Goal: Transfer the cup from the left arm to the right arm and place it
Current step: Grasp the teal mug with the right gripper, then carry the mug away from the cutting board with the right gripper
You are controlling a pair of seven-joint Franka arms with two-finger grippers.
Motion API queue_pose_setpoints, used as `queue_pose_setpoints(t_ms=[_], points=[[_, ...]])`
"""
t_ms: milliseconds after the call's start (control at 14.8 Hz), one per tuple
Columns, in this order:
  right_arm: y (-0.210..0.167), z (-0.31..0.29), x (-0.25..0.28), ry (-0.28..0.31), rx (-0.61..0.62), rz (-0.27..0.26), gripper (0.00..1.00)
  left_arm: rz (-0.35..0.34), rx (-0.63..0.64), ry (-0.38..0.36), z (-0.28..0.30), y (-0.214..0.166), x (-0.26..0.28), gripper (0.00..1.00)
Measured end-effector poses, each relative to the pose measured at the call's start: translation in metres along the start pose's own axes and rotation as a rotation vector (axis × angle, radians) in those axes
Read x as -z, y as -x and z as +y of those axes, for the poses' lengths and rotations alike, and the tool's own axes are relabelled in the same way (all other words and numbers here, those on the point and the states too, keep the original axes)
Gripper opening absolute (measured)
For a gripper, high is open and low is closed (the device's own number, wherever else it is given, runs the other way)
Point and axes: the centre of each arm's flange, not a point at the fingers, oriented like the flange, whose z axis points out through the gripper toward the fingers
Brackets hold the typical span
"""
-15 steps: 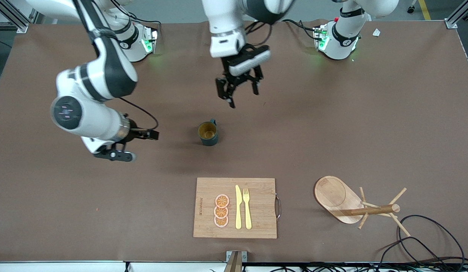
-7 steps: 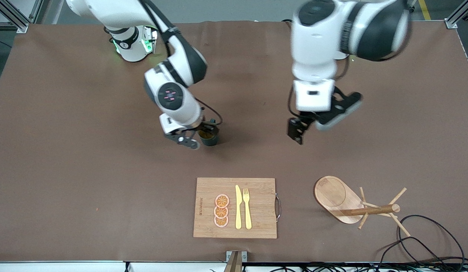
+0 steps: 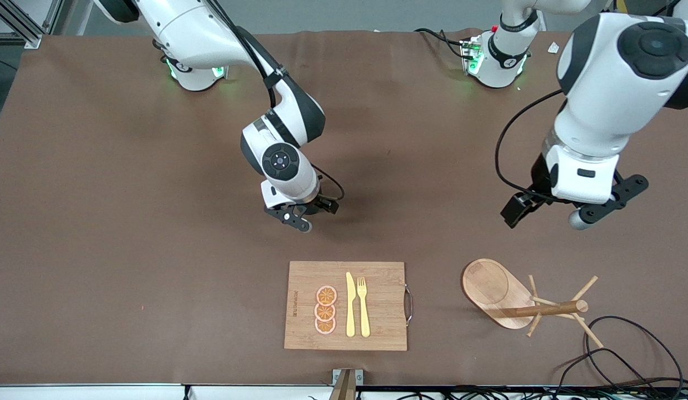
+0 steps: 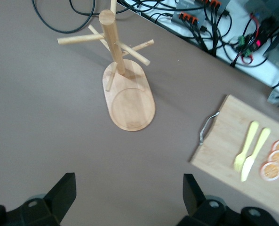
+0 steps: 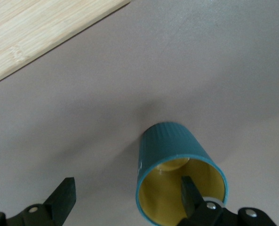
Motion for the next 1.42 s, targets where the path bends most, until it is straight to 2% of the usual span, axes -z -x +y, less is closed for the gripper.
queue_pose_setpoints(t_ms=[405,540,607,742,944,1079,1417], points=[[-0.002,0.002,-0.019,0.024,0.011,-0.013,0.33,-0.068,-0.193,-0.049,-0.037,-0.021,-0.004,1.00],[-0.003,0.003,-0.020,0.025,0.019,-0.014,0.18,-0.109,-0.236,-0.050,-0.057,-0.033,0.004,1.00],[-0.003,0.002,-0.020,0.025,0.022,-0.014,0.18,-0.126,-0.257,-0.050,-0.068,-0.038,0.009,1.00],[-0.003,0.002,-0.018,0.027,0.047,-0.011,0.06,-0.148,-0.297,-0.053,-0.084,-0.043,0.019,1.00],[-0.023,0.008,-0.002,0.048,0.149,0.013,0.04,-0.140,-0.348,-0.043,-0.093,-0.042,0.039,1.00],[-0.052,0.022,0.022,0.084,0.218,-0.001,0.04,-0.140,-0.381,-0.038,-0.101,-0.040,0.053,1.00],[-0.163,0.093,0.083,0.129,0.467,0.012,0.04,-0.219,-0.448,-0.045,-0.137,-0.032,0.074,1.00]])
